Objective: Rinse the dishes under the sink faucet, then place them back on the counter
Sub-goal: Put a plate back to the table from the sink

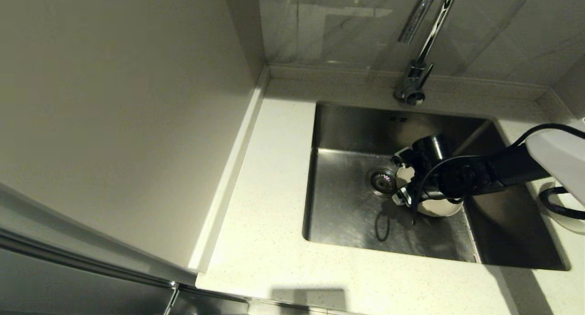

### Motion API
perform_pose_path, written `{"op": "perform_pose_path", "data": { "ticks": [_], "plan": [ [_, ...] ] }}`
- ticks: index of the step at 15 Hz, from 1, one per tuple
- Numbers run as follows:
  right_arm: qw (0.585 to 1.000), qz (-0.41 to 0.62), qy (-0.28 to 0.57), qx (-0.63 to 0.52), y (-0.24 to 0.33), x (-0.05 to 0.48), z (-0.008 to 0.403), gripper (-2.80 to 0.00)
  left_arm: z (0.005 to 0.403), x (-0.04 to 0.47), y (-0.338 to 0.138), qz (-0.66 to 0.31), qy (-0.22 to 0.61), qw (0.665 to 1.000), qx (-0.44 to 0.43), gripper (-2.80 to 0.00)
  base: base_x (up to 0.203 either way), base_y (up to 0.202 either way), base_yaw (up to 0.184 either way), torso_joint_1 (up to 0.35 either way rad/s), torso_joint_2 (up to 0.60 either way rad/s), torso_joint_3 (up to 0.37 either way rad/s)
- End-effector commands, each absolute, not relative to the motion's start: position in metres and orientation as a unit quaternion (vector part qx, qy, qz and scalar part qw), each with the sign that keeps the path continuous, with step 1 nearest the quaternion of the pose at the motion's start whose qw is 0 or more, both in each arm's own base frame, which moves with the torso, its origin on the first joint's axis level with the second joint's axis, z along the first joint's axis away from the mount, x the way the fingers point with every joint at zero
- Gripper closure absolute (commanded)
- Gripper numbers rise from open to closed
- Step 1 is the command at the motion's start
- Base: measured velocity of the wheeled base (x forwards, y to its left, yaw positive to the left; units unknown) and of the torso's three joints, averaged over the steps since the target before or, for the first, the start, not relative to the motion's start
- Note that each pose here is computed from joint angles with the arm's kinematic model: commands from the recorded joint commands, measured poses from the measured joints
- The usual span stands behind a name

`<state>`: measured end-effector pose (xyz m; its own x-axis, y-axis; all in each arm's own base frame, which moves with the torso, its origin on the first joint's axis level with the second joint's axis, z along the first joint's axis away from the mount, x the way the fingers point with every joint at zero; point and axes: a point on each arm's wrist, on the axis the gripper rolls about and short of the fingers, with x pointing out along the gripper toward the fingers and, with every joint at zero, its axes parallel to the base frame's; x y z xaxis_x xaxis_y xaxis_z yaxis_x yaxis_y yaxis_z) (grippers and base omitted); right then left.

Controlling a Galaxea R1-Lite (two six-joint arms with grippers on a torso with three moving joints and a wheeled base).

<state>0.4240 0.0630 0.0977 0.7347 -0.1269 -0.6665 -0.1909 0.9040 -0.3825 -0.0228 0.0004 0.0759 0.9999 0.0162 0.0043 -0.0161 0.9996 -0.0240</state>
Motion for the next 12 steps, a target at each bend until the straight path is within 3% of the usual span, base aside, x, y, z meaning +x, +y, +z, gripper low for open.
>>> {"op": "perform_pose_path", "data": {
  "ticks": [1,12],
  "plan": [
    [0.902,0.018,0.370,-0.220,0.064,0.431,0.083,-2.80,0.076,-0.023,0.000,0.008,-0.004,1.000,-0.012,0.00,0.000,0.000,0.000,0.000,0.00,0.000],
    [0.912,-0.002,0.344,-0.223,0.071,0.463,0.047,-2.80,0.076,-0.023,0.000,0.008,-0.004,1.000,-0.012,0.00,0.000,0.000,0.000,0.000,0.00,0.000]
  ]
}}
